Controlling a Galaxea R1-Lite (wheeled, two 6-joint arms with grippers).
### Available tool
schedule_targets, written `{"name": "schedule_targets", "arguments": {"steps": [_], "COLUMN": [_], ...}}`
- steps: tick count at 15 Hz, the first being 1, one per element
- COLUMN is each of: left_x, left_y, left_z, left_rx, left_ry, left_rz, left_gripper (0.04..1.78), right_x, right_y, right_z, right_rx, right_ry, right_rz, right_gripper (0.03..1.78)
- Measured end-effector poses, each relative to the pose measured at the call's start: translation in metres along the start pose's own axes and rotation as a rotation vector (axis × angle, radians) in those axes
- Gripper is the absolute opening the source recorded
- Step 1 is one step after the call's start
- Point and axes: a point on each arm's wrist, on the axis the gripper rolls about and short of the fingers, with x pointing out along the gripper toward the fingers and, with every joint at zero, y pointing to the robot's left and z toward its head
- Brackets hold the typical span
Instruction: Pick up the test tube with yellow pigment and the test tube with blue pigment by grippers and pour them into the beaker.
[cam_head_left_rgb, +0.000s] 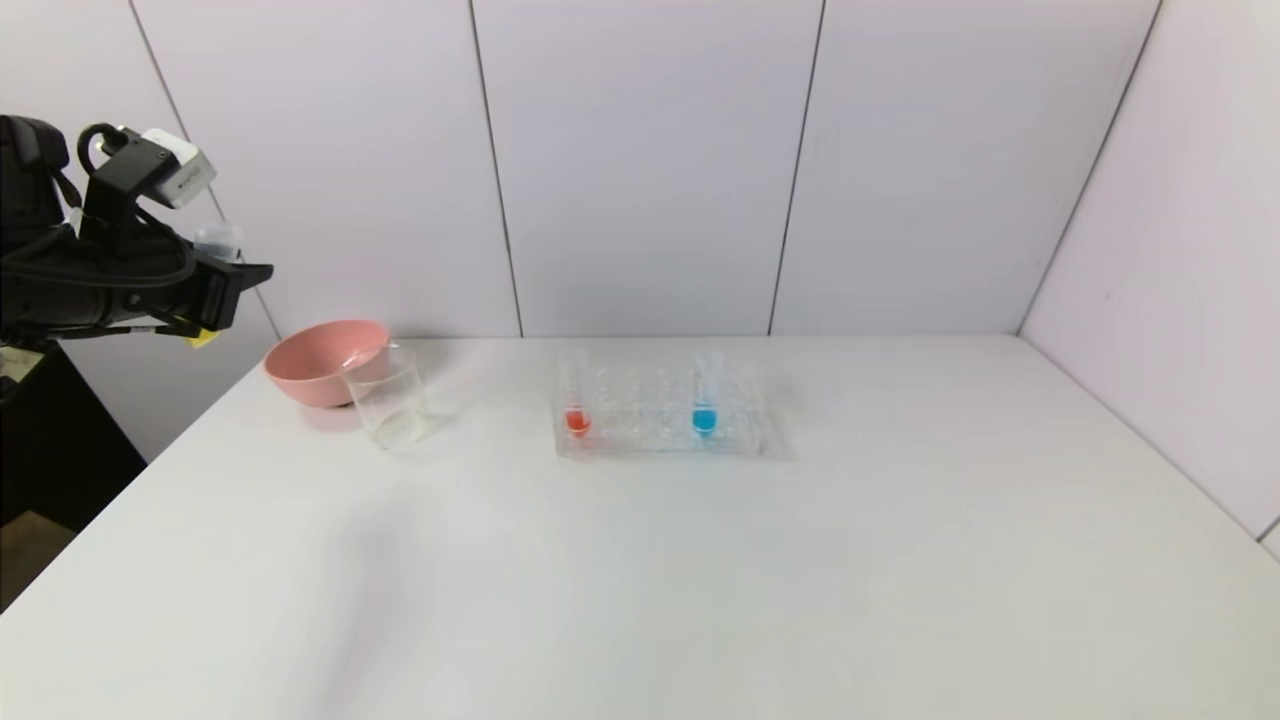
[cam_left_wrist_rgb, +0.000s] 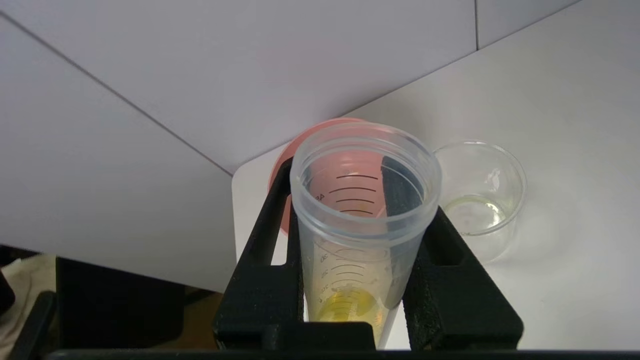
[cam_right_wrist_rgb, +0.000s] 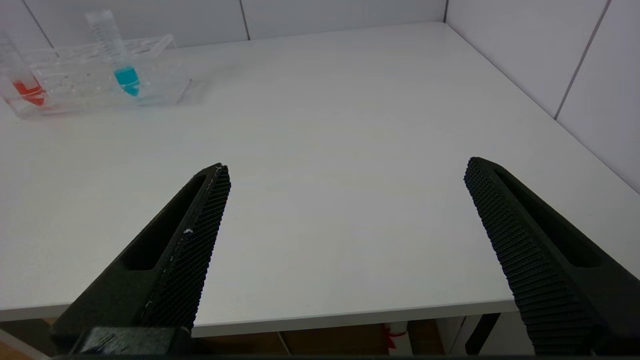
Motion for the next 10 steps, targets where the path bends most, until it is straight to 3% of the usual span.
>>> {"name": "schedule_targets", "arguments": {"steps": [10], "left_x": [0.053], "left_y": [0.015], "left_z": [-0.01], "left_rx": [0.34], "left_ry": [-0.025], "left_rz": [-0.187], "left_gripper": [0.54], "right_x": [0.0], "right_y": [0.0], "right_z": [0.0], "right_rx": [0.0], "right_ry": [0.0], "right_rz": [0.0], "right_gripper": [1.71]}}
